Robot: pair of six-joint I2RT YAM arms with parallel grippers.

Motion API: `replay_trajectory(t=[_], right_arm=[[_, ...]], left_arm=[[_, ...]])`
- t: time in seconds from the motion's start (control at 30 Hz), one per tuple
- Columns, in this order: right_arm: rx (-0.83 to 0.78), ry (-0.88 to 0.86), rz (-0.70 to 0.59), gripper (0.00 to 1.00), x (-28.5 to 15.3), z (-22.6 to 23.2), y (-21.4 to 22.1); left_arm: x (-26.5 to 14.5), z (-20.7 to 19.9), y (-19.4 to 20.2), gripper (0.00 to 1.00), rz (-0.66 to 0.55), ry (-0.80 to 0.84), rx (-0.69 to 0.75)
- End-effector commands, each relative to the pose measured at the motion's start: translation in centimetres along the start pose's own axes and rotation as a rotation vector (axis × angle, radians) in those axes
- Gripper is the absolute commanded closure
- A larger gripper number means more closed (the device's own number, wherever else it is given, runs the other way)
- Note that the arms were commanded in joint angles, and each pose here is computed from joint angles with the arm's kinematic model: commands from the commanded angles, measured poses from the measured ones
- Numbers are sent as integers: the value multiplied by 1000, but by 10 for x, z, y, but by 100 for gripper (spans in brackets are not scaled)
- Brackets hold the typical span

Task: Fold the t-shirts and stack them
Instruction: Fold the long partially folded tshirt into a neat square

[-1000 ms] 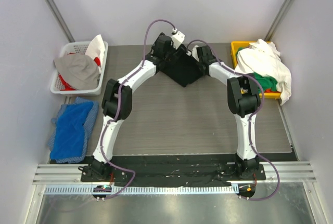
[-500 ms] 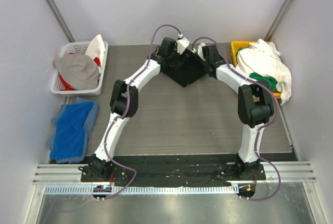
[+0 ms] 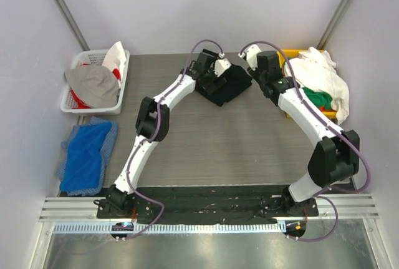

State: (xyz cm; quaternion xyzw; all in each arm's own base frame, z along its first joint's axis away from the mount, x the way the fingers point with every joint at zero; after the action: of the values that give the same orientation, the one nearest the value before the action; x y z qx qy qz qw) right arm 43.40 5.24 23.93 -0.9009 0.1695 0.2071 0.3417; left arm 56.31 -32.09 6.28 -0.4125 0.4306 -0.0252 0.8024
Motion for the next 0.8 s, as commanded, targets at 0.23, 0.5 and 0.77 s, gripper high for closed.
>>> replay_trajectory(t=[0.23,0.5,0.77], right_arm=[[42,-53,-12,52,-36,10,22],[69,-197,7,52,-44,40,36],[89,-311,43,53,-54,61,48]], left_arm=[[-60,-69,70,0,300,227,49],[-122,-118,91,0,374,313,-56],[-167,-135,105,0,381,268,-224]])
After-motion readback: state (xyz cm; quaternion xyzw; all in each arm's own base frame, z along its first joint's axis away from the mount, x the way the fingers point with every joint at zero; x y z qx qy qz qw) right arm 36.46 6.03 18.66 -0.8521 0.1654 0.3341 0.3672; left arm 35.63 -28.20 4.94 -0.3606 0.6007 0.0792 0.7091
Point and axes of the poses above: each gripper's point midway between its finger pads, its own x axis out along the fingers, its own z axis along the line the jaws close on, y = z × x, the point moved 2 cm from there along -x, back along the fingers, and after that the axes turned 4 degrees about -x, right-handed, at the moved point
